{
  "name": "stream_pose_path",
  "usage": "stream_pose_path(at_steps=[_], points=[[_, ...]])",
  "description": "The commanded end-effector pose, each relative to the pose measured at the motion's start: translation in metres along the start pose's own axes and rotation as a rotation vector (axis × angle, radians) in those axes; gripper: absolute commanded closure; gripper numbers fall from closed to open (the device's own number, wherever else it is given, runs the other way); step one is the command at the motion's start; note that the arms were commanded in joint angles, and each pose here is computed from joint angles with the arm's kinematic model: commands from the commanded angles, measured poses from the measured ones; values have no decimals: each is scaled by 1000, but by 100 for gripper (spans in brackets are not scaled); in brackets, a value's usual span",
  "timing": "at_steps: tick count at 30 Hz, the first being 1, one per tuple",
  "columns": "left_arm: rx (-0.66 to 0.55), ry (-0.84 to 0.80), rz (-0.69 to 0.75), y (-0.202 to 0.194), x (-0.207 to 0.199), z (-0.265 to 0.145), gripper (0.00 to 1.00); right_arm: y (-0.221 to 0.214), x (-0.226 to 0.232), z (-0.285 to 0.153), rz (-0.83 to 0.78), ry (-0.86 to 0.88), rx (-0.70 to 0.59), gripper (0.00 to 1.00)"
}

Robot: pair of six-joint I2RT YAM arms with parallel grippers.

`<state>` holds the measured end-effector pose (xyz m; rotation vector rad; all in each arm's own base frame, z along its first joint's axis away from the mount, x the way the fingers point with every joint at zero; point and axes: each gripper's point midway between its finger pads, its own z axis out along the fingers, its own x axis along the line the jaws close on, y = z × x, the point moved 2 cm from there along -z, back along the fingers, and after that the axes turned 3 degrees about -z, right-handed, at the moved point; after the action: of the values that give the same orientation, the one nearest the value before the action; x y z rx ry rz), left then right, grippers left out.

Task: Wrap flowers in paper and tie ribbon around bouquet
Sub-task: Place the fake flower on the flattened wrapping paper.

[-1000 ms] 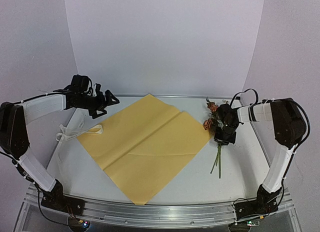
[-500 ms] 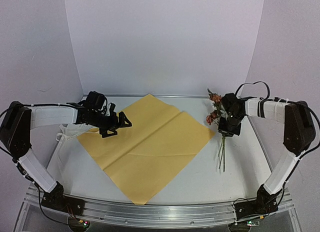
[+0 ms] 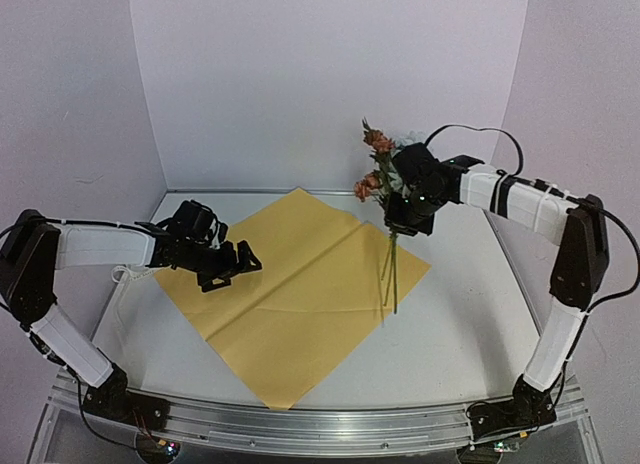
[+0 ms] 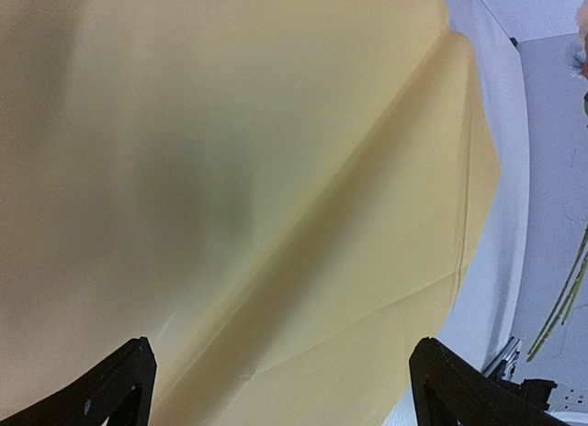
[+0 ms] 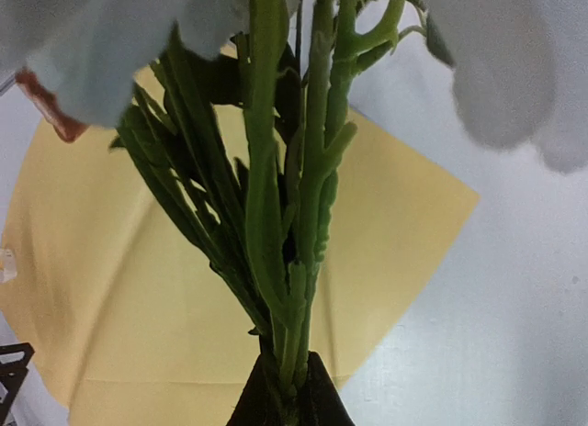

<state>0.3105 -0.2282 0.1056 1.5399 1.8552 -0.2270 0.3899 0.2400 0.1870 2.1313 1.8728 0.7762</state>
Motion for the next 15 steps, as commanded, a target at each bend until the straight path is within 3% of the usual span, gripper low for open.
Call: stream_pose_path(at_steps=[1, 7, 15], points=[[-69, 42, -31, 8, 17, -13, 0, 14, 88, 19, 51, 149, -47, 100], [-75, 47, -47, 3, 32, -21, 0, 17, 171, 81, 132, 325, -34, 100], [-33, 30, -35, -3, 35, -13, 0, 8, 202, 156, 219, 442, 6, 100]])
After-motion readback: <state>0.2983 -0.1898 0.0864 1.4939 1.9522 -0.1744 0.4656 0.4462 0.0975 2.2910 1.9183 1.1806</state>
